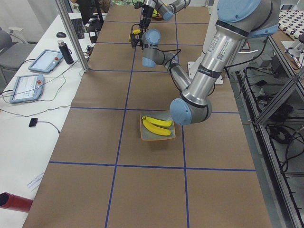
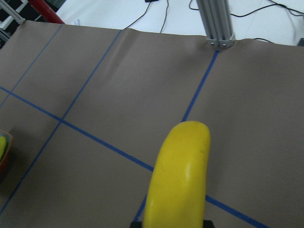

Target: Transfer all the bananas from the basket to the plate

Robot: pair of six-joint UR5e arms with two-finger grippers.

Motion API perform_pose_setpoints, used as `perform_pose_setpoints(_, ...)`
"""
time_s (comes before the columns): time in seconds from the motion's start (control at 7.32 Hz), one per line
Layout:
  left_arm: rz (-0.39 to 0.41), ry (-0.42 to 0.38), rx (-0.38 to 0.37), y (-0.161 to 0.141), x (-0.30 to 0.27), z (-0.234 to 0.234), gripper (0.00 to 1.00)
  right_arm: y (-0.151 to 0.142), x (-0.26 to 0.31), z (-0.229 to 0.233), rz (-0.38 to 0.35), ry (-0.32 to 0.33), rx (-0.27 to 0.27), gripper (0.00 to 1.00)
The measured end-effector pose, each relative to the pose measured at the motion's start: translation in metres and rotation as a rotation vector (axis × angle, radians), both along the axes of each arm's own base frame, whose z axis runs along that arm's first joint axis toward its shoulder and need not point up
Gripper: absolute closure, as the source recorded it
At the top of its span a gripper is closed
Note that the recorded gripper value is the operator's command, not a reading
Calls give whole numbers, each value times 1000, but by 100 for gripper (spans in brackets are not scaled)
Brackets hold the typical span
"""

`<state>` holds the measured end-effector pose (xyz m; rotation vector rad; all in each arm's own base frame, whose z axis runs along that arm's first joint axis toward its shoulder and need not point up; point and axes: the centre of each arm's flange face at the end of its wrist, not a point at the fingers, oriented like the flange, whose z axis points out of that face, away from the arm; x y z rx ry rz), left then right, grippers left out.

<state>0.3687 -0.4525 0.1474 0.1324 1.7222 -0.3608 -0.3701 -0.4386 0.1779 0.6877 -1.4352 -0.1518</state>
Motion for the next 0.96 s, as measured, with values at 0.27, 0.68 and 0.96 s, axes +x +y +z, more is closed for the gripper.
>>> perform_pose_setpoints(0.27,1,3,-10,2,6,-2,0,47,-45,-29,56,-84,4,100)
perform_pose_setpoints(0.68,13,5,-10,7,13,-2,0,80,-60,-46,69,-147,15,100)
perform_pose_setpoints(0.96,-6,6,-12,6,13,-2,22,90,-68,-48,76,-164,17,100)
